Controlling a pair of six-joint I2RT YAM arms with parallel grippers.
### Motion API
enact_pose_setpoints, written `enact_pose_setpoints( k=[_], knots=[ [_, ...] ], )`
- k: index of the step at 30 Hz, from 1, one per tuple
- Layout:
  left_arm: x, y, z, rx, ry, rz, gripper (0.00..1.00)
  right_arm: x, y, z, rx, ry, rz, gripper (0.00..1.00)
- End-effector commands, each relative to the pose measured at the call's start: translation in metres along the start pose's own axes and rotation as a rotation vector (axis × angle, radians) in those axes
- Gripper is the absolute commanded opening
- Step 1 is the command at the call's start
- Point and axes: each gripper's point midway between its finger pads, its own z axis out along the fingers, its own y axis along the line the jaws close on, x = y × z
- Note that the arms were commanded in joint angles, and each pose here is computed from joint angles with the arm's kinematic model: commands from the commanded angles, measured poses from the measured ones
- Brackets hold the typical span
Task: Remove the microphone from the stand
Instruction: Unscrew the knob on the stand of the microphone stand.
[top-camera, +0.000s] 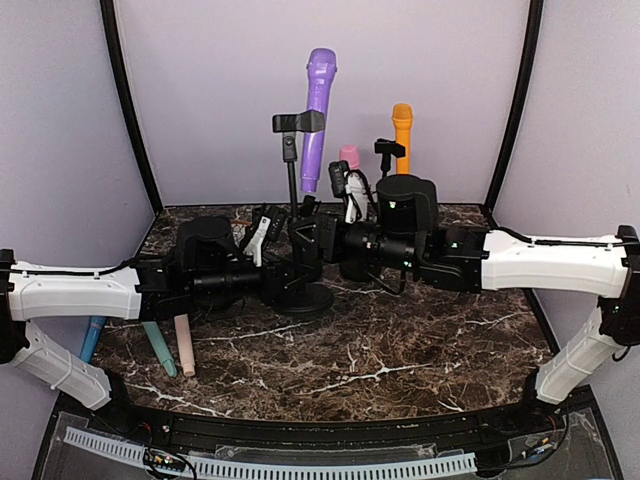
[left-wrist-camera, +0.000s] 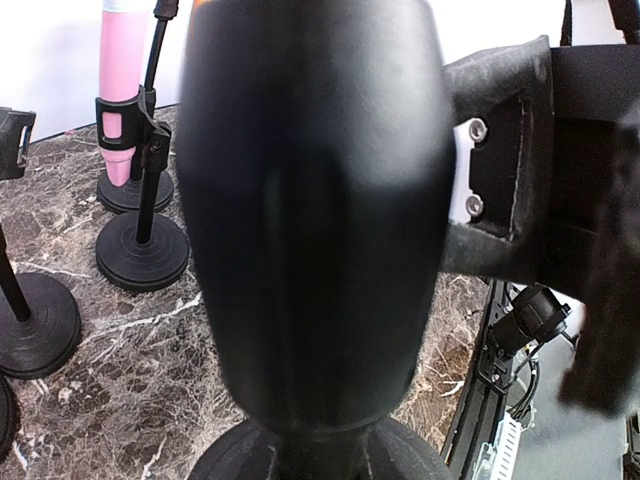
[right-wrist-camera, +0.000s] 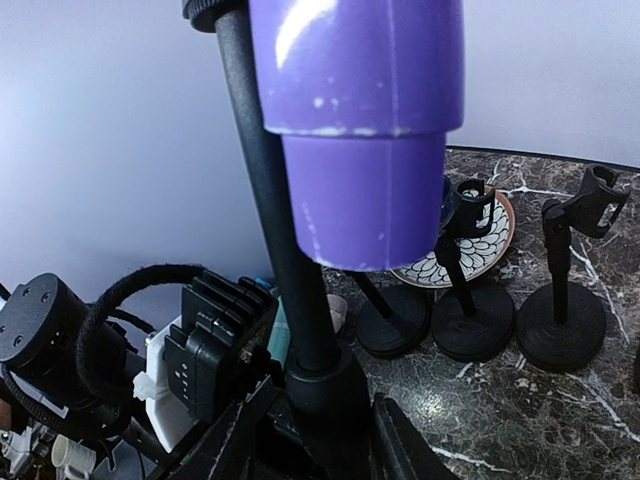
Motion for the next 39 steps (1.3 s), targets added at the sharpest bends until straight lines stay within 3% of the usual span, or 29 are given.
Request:
enact_pose_setpoints(
  k=[1,16,22,28,39],
  knots=[
    [-0.045,-0.027,-0.018,0.086,-0.150,0.033,0.00,-0.016,0.023,0.000,-0.061,-0.048,-0.003,0.39],
    [-0.044,-0.031,-0.022,0.115,-0.164,0.022,0.00,-0.011,0.007,0.008,0.024,-0.041,-0.004,0.38],
    [-0.044,-0.034,-0.023,0.133,-0.166,0.031,0.00,-0.016,0.010,0.005,0.006,-0.061,-0.007,0.29],
    [-0.043,-0.045,-0.033,0.197,-0.183,0.057,0.00,-0.033,0.036,-0.012,-0.120,-0.111,-0.056,0.16],
    [-0.057,-0.096,-0.063,0.471,-0.226,0.123,0.00,-0.063,0.106,-0.076,-0.579,-0.160,-0.104,0.14]
  ],
)
